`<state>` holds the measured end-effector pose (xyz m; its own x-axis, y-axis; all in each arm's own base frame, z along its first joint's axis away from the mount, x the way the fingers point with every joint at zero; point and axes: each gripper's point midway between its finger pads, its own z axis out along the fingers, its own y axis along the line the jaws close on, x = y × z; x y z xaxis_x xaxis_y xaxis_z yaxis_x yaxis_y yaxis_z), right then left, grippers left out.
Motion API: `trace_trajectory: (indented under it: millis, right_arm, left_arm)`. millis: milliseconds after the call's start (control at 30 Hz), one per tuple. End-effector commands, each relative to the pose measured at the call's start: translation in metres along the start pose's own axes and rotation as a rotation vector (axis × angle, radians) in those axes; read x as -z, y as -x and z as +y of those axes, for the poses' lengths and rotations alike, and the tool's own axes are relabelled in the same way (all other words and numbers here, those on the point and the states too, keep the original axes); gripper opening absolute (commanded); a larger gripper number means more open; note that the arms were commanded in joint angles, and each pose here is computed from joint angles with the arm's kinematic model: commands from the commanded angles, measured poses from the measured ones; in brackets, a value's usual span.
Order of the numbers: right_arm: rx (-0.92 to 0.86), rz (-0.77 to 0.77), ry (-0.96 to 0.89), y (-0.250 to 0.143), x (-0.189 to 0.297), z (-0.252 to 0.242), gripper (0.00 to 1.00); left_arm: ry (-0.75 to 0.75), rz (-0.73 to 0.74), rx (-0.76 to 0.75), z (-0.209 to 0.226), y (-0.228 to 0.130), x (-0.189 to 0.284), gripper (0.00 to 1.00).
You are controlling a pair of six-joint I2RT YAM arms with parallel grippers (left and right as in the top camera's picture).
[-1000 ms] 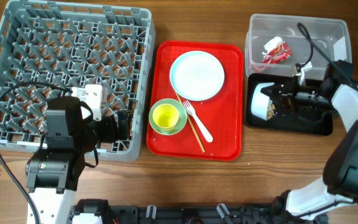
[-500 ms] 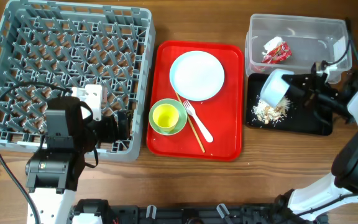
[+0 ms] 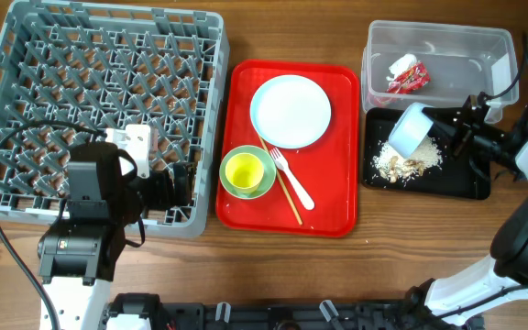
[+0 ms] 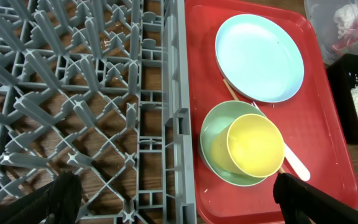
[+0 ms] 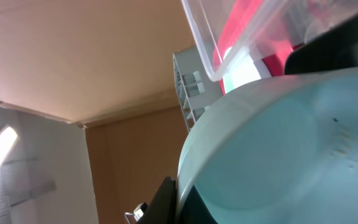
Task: Sort waste into correct bins and load items into the dishwasher rack
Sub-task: 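Place the emptied blue bowl onto the blue plate with the right gripper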
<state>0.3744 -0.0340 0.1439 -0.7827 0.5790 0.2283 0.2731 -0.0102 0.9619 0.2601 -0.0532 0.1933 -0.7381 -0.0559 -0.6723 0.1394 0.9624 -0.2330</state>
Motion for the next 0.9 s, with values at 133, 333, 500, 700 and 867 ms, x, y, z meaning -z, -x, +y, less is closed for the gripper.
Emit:
trace_trajectory:
  millis: [133,333,500,700,867]
  right_arm:
    - [0.165,0.032,0.009,-0.008,-0.008,0.001,0.04]
    - [0.252,0.074,-0.067,-0.03,-0.023,0.007,0.04]
    - [0.471,0.082,-0.241,-0.061,-0.046,0.046,0.04]
    - [0.75,0.068,-0.543,-0.096,-0.094,0.063,0.04]
    - [0.944,0.117,-0.678,-0.121,-0.138,0.055,0.04]
  left_arm:
    - [-0.013,-0.018,0.002,-0.003,0.006,0.004,1.0]
    - [-0.013,-0.018,0.003,-0.003,0.006,0.004,1.0]
    - [-0.013,-0.018,0.002,-0.003,0.006,0.004,1.0]
    - [-0.013,-0.018,0.002,-0.003,0.006,0.004,1.0]
    - [-0.013,-0.018,0.003,-0.003,0.006,0.004,1.0]
